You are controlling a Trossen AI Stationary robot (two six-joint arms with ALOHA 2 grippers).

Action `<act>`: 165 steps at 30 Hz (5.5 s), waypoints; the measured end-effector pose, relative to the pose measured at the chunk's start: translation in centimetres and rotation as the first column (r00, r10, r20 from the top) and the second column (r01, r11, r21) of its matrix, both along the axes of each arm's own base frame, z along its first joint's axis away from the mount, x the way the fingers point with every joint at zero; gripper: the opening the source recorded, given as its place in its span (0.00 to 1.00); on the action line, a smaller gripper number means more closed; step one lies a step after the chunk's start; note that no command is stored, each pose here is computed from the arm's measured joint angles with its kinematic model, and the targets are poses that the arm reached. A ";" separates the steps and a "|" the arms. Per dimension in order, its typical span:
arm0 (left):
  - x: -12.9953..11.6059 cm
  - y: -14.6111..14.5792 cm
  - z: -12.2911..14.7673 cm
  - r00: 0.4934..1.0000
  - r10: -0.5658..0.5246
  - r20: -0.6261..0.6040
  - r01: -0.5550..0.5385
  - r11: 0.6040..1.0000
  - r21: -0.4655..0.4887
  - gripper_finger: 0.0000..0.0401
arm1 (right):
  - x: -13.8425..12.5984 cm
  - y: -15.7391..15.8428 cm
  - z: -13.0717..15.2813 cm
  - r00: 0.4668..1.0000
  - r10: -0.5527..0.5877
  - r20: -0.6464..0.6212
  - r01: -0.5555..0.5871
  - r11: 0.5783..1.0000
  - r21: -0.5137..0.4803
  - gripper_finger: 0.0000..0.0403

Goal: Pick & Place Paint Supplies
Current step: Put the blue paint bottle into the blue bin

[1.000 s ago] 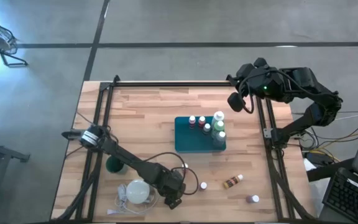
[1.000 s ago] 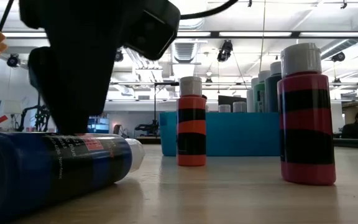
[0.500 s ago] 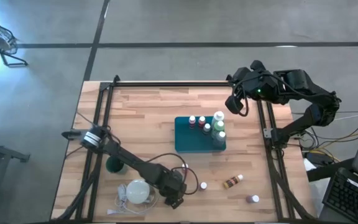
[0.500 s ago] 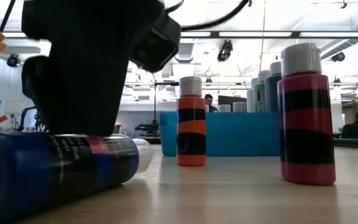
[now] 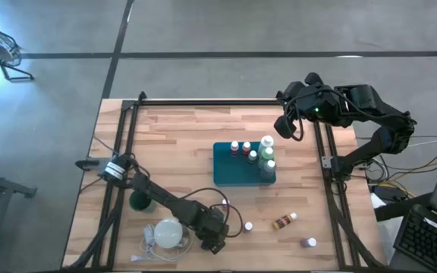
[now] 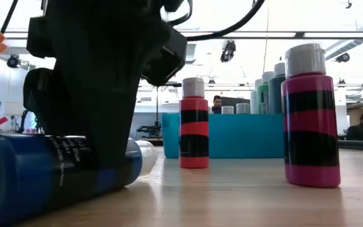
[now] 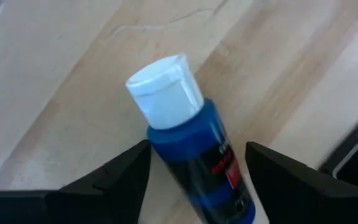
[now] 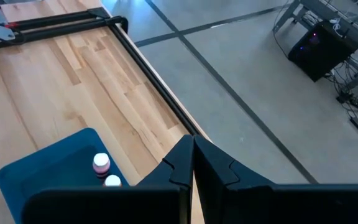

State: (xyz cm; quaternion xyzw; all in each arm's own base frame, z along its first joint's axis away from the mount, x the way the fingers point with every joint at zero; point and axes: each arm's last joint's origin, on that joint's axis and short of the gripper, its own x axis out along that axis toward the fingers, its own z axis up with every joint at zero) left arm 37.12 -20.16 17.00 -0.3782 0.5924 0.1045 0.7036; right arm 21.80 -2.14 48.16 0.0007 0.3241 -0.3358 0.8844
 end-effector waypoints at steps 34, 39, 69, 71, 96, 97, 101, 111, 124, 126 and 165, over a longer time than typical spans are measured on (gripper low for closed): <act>-0.6 4.5 8.1 0.984 -0.110 0.140 0.097 0.991 0.094 0.31 | -1.0 0.2 0.5 0.999 0.040 0.031 -0.041 0.998 0.038 0.02; -2.7 6.7 12.6 0.957 -0.153 0.245 0.123 0.984 0.132 0.30 | -0.7 0.5 0.3 0.991 0.126 0.044 -0.130 0.984 0.122 0.02; -8.2 16.7 26.2 0.651 -0.502 0.570 0.159 0.824 0.544 0.31 | 8.9 3.1 -1.4 0.778 0.521 0.350 -0.628 0.654 0.422 0.41; -8.0 16.8 26.1 0.648 -0.514 0.562 0.165 0.815 0.555 0.31 | 9.2 3.1 -1.4 0.780 0.514 0.357 -0.626 0.649 0.433 0.43; -7.0 16.8 25.5 0.649 -0.555 0.520 0.187 0.780 0.598 0.31 | 13.3 3.8 -4.5 0.793 0.531 0.297 -0.600 0.601 0.528 0.50; -7.0 16.8 25.5 0.648 -0.554 0.522 0.185 0.780 0.598 0.31 | 13.3 3.8 -4.5 0.794 0.531 0.297 -0.599 0.601 0.529 0.49; -6.9 16.8 25.6 0.648 -0.554 0.523 0.181 0.779 0.601 0.31 | 13.6 3.8 -4.7 0.794 0.531 0.297 -0.600 0.600 0.529 0.45; -6.9 16.9 25.6 0.649 -0.552 0.524 0.174 0.778 0.604 0.31 | 13.7 3.8 -4.7 0.794 0.528 0.301 -0.601 0.607 0.520 0.35; -6.8 16.9 25.7 0.640 -0.552 0.534 0.165 0.777 0.607 0.31 | 13.8 3.9 -5.2 0.794 0.533 0.292 -0.598 0.602 0.528 0.41; -6.8 16.9 25.7 0.638 -0.551 0.538 0.160 0.778 0.608 0.31 | 13.8 3.9 -5.3 0.796 0.533 0.288 -0.596 0.603 0.530 0.42; -6.8 16.8 25.6 0.642 -0.542 0.542 0.162 0.788 0.594 0.31 | 14.1 3.9 -5.4 0.792 0.531 0.300 -0.603 0.608 0.516 0.31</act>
